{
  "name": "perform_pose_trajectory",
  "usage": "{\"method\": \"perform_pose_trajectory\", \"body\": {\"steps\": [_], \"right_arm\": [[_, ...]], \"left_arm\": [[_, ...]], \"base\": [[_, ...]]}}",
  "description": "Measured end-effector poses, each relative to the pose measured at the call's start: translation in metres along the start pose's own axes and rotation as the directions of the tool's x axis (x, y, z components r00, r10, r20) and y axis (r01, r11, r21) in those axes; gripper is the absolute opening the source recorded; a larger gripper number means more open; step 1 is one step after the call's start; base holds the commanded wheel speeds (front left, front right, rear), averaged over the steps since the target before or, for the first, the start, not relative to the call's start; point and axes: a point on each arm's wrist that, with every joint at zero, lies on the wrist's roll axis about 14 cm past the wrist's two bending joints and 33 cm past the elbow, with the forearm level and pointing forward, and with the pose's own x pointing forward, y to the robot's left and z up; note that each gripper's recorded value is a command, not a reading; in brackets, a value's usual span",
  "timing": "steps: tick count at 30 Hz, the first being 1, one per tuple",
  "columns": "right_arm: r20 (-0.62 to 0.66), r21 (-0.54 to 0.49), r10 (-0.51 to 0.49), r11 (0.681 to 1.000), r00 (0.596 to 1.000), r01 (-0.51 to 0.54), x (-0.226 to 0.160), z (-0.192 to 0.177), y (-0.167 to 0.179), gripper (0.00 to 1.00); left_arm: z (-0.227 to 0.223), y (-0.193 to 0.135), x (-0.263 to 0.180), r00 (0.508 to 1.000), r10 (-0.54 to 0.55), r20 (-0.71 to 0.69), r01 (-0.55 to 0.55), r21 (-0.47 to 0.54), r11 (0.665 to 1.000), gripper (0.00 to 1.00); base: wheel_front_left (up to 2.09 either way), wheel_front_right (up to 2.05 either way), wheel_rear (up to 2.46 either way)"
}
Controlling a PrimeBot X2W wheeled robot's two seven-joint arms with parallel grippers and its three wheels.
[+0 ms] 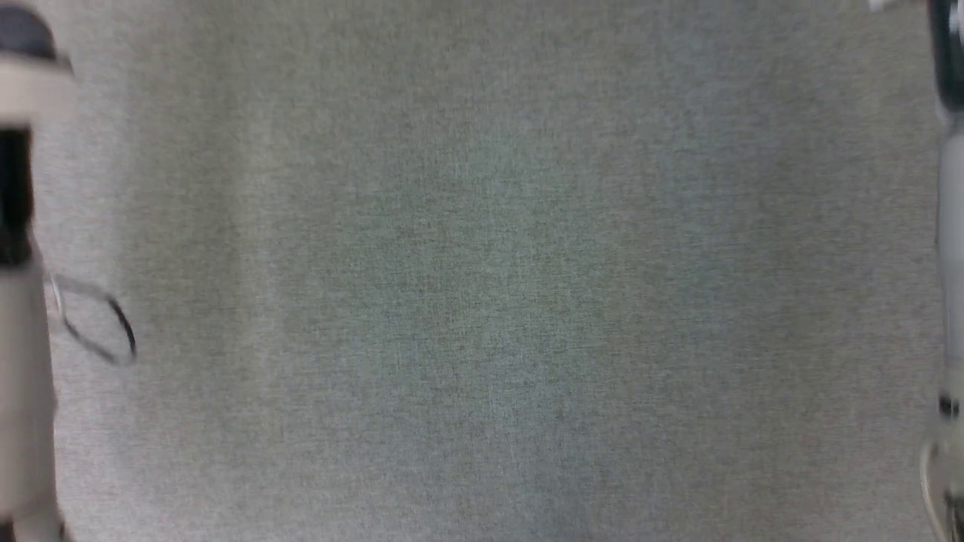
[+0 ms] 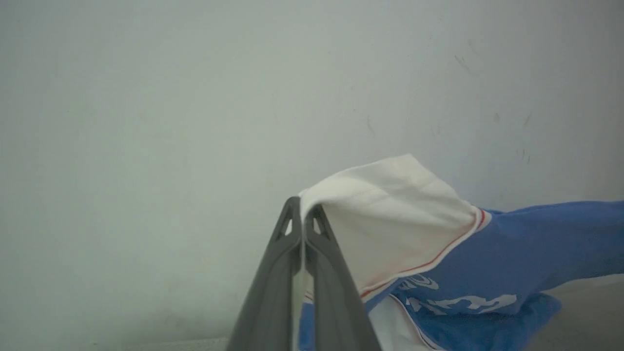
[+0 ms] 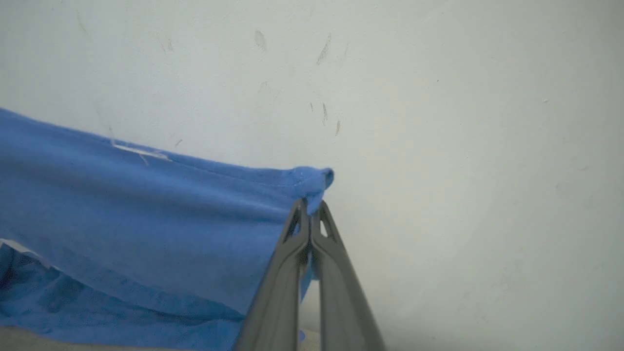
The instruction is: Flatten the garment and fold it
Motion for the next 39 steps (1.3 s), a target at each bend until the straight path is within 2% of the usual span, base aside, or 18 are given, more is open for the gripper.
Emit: {"method": "perform_pose_trajectory", "body": {"steps": [8, 12, 16, 21, 27, 32, 34, 39], "right_arm": [[-0.084, 0.079, 0.006, 0.997, 0.996, 0.001, -0.070, 0.017, -0.011, 0.00], [-0.164, 0.123, 0.011, 0.992, 0.986, 0.009, -0.109, 0.012, -0.012, 0.00], [-0.277, 0.163, 0.021, 0.986, 0.961, 0.026, -0.150, -0.008, -0.008, 0.00], [-0.423, 0.221, 0.078, 0.975, 0.903, 0.019, -0.198, -0.032, 0.008, 0.00], [-0.545, 0.287, 0.140, 0.958, 0.827, 0.026, -0.243, -0.046, 0.018, 0.00], [-0.622, 0.310, 0.196, 0.951, 0.758, 0.008, -0.269, -0.051, 0.023, 0.00], [-0.672, 0.314, 0.232, 0.949, 0.703, -0.013, -0.284, -0.057, 0.026, 0.00], [-0.796, 0.325, 0.291, 0.945, 0.531, -0.032, -0.330, -0.074, 0.028, 0.00]], "left_arm": [[0.023, 0.000, -0.073, 0.992, 0.023, -0.125, -0.014, 0.072, 0.997, 0.00], [0.013, -0.006, -0.113, 0.973, 0.035, -0.226, -0.024, 0.051, 0.998, 0.00], [-0.006, -0.012, -0.153, 0.940, 0.039, -0.339, -0.021, 0.055, 0.998, 0.00], [-0.024, -0.016, -0.199, 0.891, 0.055, -0.450, -0.048, 0.027, 0.998, 0.00], [-0.040, -0.020, -0.254, 0.807, 0.066, -0.586, -0.101, -0.028, 0.994, 0.00], [-0.053, -0.028, -0.298, 0.707, 0.039, -0.706, -0.126, -0.071, 0.989, 0.00], [-0.059, -0.033, -0.314, 0.656, 0.016, -0.755, -0.135, -0.096, 0.986, 0.00], [-0.068, -0.049, -0.351, 0.531, -0.047, -0.846, -0.155, -0.151, 0.976, 0.00]], "base": [[0.00, 0.00, 0.00], [0.00, 0.00, 0.00], [0.00, 0.00, 0.00], [0.00, 0.00, 0.00], [0.00, 0.00, 0.00], [0.00, 0.00, 0.00], [0.00, 0.00, 0.00], [0.00, 0.00, 0.00]]}}
